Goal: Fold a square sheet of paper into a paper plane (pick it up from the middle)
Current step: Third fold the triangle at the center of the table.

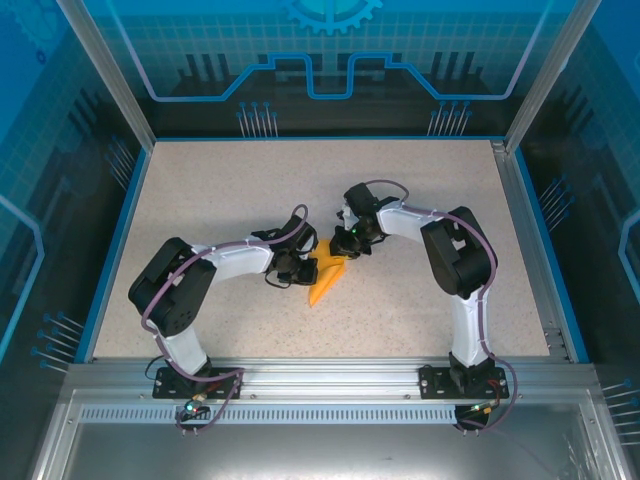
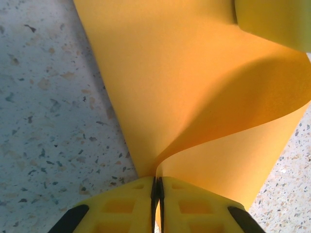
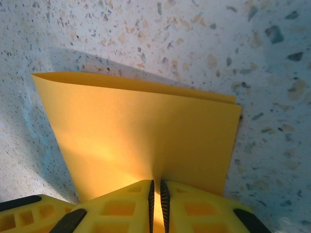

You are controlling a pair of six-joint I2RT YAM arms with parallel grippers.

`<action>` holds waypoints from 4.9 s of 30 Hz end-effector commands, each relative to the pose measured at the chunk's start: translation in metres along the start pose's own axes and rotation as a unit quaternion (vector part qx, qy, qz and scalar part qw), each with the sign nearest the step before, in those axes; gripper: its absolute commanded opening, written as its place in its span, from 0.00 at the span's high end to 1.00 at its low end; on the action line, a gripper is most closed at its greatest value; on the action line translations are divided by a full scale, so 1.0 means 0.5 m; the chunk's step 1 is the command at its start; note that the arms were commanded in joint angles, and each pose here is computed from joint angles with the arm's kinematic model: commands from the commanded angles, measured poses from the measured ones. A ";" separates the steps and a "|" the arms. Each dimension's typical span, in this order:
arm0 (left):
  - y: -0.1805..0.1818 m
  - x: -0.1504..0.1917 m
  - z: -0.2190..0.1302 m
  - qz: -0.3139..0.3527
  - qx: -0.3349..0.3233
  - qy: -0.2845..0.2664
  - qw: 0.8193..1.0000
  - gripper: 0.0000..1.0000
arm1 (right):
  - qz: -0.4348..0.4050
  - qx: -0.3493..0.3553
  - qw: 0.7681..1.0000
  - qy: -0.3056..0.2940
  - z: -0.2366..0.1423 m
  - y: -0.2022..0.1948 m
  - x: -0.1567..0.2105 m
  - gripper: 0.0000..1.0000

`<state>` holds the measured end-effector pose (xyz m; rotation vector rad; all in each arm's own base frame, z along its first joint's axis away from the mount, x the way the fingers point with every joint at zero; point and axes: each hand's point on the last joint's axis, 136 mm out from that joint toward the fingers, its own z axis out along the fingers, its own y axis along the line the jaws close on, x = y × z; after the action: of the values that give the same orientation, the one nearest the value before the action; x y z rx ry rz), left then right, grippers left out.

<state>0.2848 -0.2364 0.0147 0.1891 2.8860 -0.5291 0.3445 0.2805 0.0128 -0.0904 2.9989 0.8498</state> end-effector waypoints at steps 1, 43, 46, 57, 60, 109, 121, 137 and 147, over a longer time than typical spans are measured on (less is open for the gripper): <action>-0.007 -0.015 -0.006 0.007 0.007 -0.005 1.000 0.87 | 0.014 0.045 0.998 0.035 0.034 -0.046 0.047 0.84; -0.003 -0.006 0.012 0.018 0.004 0.015 1.000 0.88 | 0.010 -0.070 0.992 -0.106 -0.160 0.011 0.003 0.75; -0.004 -0.004 0.008 0.022 0.004 0.014 1.000 0.88 | 0.012 -0.077 0.993 -0.091 -0.138 0.010 0.009 0.80; -0.005 -0.004 0.005 0.024 0.007 0.012 1.000 0.87 | 0.000 -0.016 0.999 -0.033 -0.028 0.015 -0.030 0.86; -0.007 -0.006 0.002 0.025 0.008 0.011 1.000 0.87 | 0.002 0.000 1.000 -0.021 -0.009 -0.002 -0.029 0.86; 0.009 0.001 0.029 0.034 -0.010 0.027 0.999 0.87 | 0.014 0.010 1.000 -0.012 -0.008 -0.026 -0.018 0.88; 0.000 -0.006 0.029 0.042 -0.001 0.027 0.999 0.88 | 0.012 -0.065 0.979 -0.195 -0.234 -0.004 -0.022 0.87; 0.001 -0.003 0.027 0.050 -0.003 0.031 0.998 0.88 | -0.008 -0.013 0.997 -0.076 -0.063 0.004 -0.038 0.89; -0.010 -0.016 0.012 0.059 0.001 0.022 0.998 0.88 | -0.010 0.035 0.999 -0.026 0.015 -0.031 -0.035 0.90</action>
<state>0.2931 -0.2477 0.0141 0.3426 2.8754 -0.5483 0.3759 0.2778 0.0139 -0.0677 2.8915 0.8089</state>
